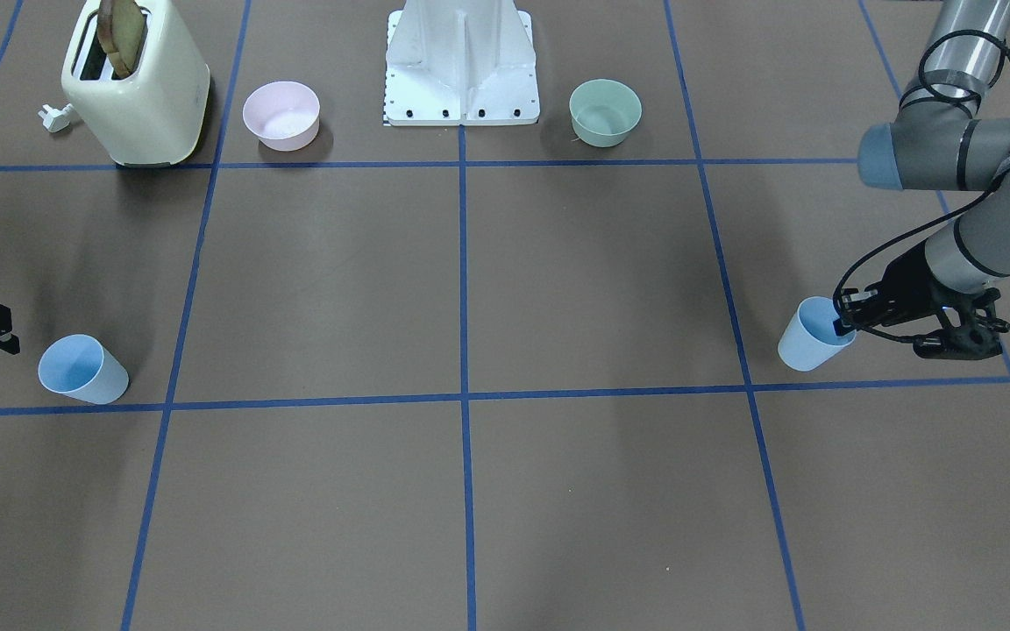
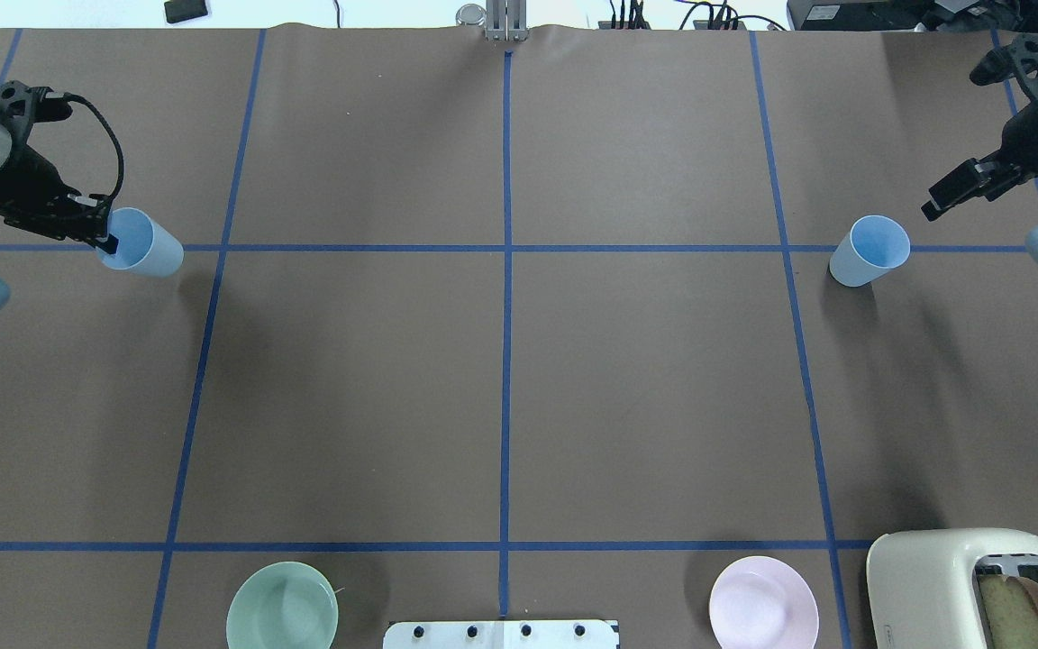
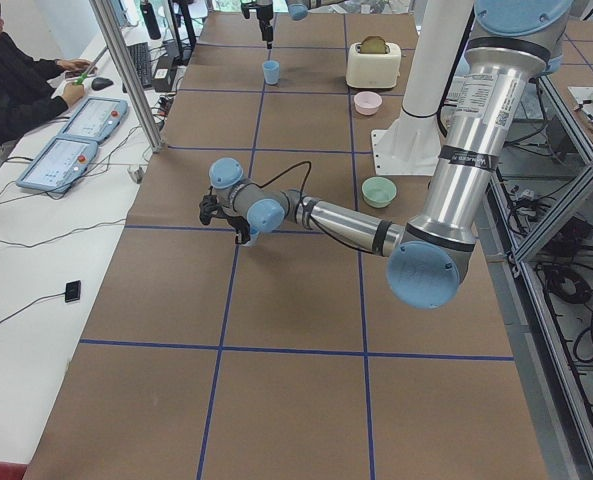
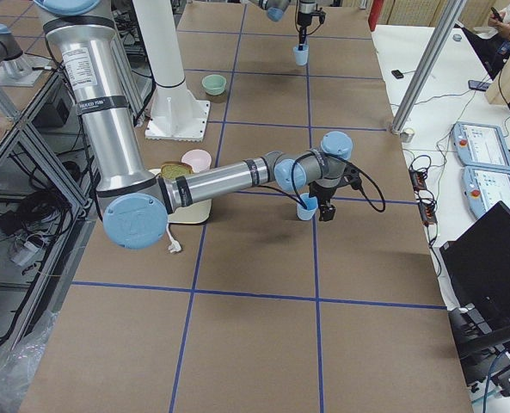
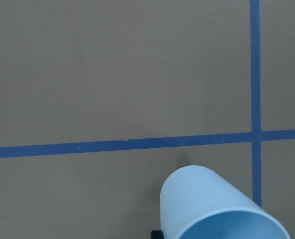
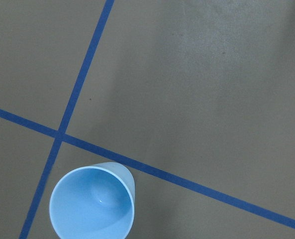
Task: Stack blue cups with both arms
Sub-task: 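Carry the cup toward table center with left gripper while right gripper grasps other cup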
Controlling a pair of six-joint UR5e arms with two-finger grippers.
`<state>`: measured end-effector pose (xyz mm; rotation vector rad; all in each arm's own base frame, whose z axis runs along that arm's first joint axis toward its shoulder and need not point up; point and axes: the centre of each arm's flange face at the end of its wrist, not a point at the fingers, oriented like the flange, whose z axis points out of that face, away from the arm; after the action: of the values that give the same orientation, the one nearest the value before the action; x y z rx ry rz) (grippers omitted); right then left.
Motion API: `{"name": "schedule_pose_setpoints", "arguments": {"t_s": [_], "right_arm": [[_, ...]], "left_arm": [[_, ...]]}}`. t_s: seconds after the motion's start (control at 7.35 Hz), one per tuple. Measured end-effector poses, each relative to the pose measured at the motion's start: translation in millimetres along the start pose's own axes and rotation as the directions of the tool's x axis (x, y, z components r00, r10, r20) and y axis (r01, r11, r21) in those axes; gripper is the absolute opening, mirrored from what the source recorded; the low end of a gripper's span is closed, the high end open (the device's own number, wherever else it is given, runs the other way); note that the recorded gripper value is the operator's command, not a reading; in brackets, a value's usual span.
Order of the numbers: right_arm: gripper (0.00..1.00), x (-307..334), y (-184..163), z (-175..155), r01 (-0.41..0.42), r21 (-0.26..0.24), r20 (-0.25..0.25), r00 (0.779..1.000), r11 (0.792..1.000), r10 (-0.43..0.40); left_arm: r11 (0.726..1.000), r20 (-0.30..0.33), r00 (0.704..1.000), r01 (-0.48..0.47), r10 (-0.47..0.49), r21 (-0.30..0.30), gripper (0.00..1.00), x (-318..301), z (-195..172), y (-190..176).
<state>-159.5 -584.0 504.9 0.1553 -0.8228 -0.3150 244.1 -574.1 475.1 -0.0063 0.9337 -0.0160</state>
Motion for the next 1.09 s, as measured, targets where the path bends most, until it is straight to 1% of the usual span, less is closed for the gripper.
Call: {"name": "schedule_pose_setpoints", "arguments": {"t_s": [0.27,0.41,0.54,0.82,1.09], "right_arm": [[0.99,-0.6,0.7,1.4,0.005,0.0,-0.01,1.0,1.0,-0.005],[0.95,-1.1,1.3,2.7,0.006,-0.001,-0.013,1.0,1.0,-0.006],[0.95,-2.1,1.9,5.4,0.01,-0.003,-0.013,1.0,1.0,-0.01],[0.95,0.7,1.0,19.3,0.026,-0.001,-0.008,1.0,1.0,-0.027],[0.95,0.5,-1.5,29.3,0.03,0.003,-0.001,1.0,1.0,-0.03]], "left_arm": [[0.995,-0.008,0.995,0.097,-0.097,0.004,0.0,59.3,-27.2,-19.9],[0.991,-0.006,0.991,0.136,-0.136,-0.001,0.0,89.8,-41.9,-26.4],[0.986,-0.007,0.986,0.169,-0.169,-0.008,0.0,119.7,-50.5,-29.1],[0.974,-0.028,0.974,0.226,-0.227,-0.034,0.0,193.7,-47.6,-22.2],[0.962,-0.058,0.961,0.265,-0.269,-0.069,0.0,273.0,-39.8,-1.1]]}}
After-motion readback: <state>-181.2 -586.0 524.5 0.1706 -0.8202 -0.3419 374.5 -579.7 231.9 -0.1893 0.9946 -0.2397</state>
